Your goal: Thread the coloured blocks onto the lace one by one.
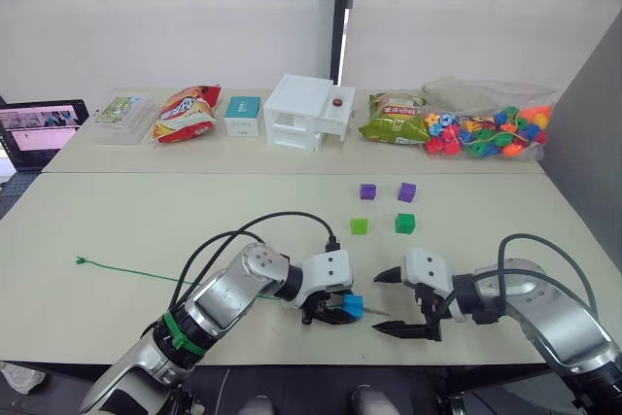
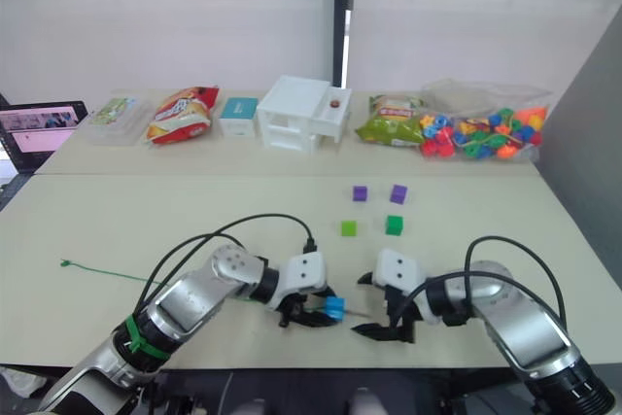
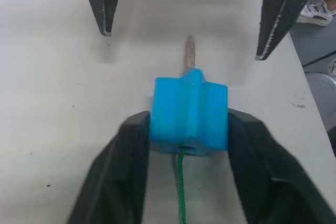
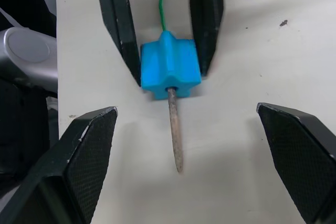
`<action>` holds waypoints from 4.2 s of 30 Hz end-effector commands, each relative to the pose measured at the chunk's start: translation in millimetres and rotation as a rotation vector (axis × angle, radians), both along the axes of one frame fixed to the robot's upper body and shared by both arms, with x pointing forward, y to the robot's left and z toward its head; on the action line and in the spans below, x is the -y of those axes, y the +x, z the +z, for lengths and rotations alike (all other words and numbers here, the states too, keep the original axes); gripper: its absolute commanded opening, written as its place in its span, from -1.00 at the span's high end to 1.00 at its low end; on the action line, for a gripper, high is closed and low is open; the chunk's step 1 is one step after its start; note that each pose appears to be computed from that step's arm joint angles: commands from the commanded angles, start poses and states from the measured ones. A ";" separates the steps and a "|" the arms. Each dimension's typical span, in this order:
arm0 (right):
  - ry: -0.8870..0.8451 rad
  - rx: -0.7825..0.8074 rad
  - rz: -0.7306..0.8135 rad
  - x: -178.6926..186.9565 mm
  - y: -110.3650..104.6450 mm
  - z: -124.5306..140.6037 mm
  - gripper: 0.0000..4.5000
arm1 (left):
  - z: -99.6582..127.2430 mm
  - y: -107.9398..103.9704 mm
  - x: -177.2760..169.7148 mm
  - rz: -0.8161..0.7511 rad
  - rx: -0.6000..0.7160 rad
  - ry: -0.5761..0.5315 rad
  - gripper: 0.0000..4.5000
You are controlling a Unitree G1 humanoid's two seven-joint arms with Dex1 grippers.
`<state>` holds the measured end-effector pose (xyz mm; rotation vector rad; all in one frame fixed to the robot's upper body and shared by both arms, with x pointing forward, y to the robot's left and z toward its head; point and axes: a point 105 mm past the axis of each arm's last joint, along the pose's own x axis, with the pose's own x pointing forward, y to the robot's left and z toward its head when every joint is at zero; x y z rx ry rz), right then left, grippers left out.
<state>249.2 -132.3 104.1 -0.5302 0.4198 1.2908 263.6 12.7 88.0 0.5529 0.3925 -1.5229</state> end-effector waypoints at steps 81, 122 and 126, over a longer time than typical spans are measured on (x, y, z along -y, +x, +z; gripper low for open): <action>-0.089 0.091 0.157 -39.7 19.2 0.5 1.00 | 39.7 10.6 -75.8 0.213 0.089 -0.172 -0.91; -0.141 0.087 0.144 -42.2 18.4 -0.7 1.00 | 11.3 16.0 -16.3 0.104 0.044 -0.091 0.99; -0.108 0.098 0.128 -44.5 18.3 1.4 1.00 | 13.1 16.3 -21.5 0.095 0.039 -0.064 0.99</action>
